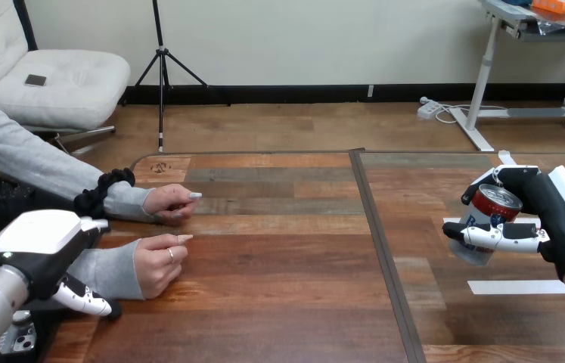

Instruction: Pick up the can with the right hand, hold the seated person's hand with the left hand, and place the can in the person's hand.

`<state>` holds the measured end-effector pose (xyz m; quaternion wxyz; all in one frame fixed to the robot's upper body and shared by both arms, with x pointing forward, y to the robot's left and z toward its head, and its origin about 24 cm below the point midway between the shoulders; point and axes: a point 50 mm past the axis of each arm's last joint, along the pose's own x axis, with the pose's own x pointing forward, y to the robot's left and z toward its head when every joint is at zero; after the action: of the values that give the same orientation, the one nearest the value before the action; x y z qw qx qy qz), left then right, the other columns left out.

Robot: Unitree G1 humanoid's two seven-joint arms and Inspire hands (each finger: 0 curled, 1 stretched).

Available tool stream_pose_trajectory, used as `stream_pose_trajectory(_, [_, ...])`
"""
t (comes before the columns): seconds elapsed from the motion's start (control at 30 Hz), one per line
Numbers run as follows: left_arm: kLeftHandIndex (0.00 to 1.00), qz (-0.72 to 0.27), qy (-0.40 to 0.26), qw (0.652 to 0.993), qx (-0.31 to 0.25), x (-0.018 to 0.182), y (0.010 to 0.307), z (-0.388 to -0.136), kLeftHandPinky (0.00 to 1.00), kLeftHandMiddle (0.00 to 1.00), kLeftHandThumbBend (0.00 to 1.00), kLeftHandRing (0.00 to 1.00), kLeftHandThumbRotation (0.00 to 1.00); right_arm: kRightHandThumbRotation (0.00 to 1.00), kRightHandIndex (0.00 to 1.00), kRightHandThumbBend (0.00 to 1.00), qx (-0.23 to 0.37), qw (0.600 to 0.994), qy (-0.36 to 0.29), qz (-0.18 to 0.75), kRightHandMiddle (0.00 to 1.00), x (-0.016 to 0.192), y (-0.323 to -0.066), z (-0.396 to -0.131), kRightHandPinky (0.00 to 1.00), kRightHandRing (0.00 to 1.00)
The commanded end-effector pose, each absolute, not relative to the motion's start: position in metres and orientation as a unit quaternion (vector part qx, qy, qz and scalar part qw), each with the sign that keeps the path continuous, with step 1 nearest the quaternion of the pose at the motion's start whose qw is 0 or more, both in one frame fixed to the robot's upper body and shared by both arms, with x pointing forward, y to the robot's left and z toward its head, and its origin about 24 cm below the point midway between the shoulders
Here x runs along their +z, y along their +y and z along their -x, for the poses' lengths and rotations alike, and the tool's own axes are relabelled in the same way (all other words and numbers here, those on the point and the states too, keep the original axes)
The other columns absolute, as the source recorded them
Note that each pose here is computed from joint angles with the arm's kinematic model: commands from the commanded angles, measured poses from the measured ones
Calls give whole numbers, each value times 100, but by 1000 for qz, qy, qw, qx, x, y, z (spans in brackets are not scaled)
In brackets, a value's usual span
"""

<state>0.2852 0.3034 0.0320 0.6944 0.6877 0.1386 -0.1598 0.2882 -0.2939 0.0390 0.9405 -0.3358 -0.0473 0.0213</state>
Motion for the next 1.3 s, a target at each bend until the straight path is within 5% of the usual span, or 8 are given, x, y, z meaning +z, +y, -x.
stream_pose_trajectory(0.0, [82,-682,156,699,-150,49,307,-294,69,85,100,80,24,0,45,67,2,935,-123,333,41,75,-294,-304,33,36])
stream_pose_trajectory(0.63, [78,-644,242,703,-182,51,303,-298,41,67,100,57,16,0,45,67,-4,933,-124,338,41,76,-295,-304,33,36])
stream_pose_trajectory(1.27, [74,-642,247,699,-196,55,300,-300,45,70,95,59,1,0,45,66,-4,934,-133,332,40,78,-295,-304,33,35])
